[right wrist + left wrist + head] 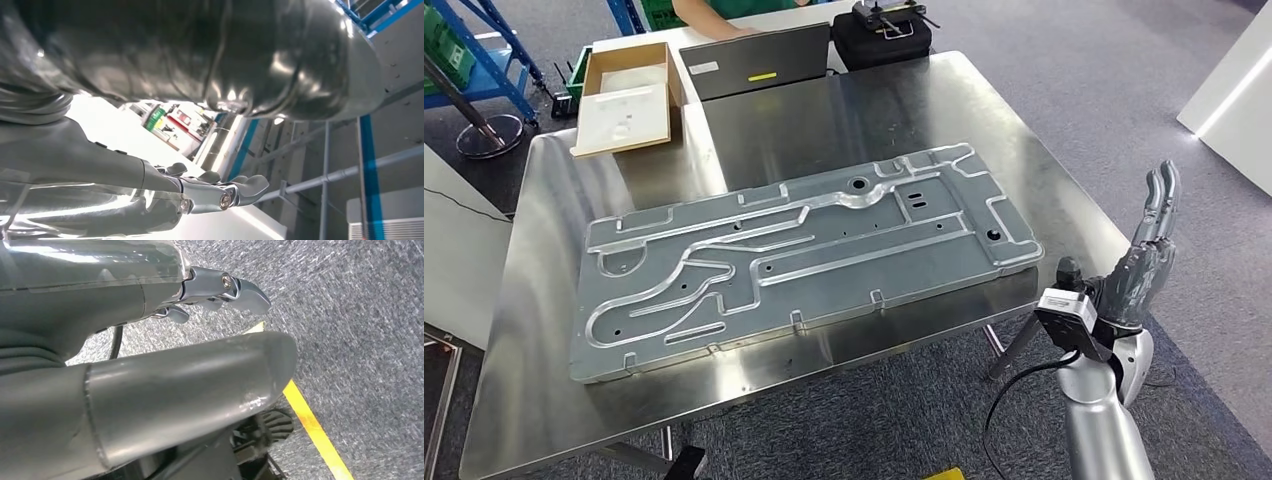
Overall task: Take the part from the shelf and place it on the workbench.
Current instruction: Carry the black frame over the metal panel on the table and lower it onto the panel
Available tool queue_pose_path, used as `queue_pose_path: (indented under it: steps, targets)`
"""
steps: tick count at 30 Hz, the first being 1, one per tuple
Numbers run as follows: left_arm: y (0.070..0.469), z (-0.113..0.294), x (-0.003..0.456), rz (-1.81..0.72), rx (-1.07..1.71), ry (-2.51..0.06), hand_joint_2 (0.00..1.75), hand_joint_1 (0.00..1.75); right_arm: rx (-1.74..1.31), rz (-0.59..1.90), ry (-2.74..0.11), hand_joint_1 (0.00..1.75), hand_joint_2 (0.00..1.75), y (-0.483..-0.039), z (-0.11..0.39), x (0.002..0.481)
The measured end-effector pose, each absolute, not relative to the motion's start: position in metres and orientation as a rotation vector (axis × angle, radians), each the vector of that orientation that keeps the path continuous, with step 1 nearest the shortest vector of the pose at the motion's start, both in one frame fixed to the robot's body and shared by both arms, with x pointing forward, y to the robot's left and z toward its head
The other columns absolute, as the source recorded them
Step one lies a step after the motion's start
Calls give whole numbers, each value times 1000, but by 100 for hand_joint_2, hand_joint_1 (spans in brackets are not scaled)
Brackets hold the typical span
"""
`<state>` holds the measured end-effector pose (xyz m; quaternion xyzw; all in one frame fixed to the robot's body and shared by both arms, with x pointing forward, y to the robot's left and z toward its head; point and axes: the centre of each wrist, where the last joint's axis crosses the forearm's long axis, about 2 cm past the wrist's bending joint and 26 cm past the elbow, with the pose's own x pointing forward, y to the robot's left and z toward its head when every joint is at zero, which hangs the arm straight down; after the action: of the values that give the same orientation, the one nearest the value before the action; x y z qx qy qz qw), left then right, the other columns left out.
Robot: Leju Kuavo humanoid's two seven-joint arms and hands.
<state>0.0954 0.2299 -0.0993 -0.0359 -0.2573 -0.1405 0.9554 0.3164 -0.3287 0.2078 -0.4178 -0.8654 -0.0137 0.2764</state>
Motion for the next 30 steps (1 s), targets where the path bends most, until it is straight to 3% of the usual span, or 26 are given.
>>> queue_pose_path:
  steps: [30]
  targets:
    - [229, -99, 95, -279, -69, -524, 0, 0, -1098, -62, -2326, 0, 0, -327, 204, 311]
